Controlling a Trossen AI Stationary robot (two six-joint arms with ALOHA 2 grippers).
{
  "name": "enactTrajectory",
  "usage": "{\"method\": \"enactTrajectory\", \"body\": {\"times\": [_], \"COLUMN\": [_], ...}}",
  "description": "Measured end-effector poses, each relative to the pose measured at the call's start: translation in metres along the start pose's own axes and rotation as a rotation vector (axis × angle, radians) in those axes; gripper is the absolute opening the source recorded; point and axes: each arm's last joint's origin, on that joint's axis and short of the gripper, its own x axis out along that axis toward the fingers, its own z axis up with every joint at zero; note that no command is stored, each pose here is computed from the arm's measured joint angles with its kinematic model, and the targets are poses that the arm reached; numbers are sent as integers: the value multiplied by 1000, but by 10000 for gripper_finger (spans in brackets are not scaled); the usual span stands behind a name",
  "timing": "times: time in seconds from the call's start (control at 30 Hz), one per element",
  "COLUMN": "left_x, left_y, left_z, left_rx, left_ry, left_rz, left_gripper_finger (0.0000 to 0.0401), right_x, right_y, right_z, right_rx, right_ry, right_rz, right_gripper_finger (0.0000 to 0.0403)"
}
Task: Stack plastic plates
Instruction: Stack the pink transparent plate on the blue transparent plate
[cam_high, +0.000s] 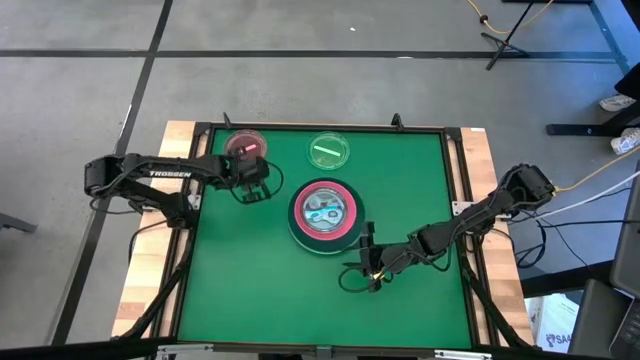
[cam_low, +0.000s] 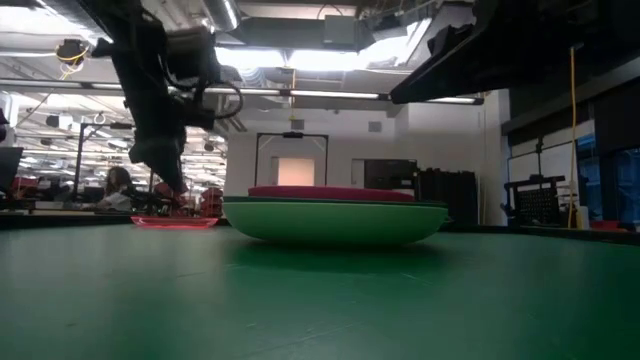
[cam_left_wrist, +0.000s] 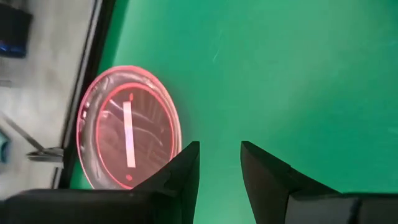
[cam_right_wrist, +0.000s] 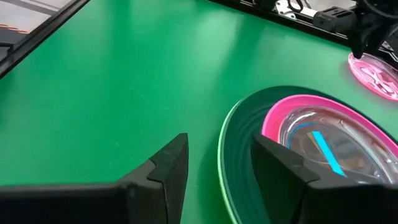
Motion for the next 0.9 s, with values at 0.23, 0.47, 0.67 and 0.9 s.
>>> {"method": "enactTrajectory", "body": {"times": [0.23,0.47,0.67,0.9], "left_x": [19,34,47,73], "left_y": [22,35,39,34], "left_z": [-7,-13,-16,-19], "left_rx": [-9,-83,-101,-93], "left_ry": [15,-23,34,139], "left_rz": [-51,-56,-50,-64], "left_gripper_finger": [110,110,110,110], "right_x": [0,0,0,0], "right_y": [0,0,0,0], "right_z": [0,0,0,0], "right_rx": [-1,-1,1,1], "right_ry": [2,3,-2,-2], "right_rz": [0,0,-1,-1], "right_gripper_finger": [166,166,166,166]}}
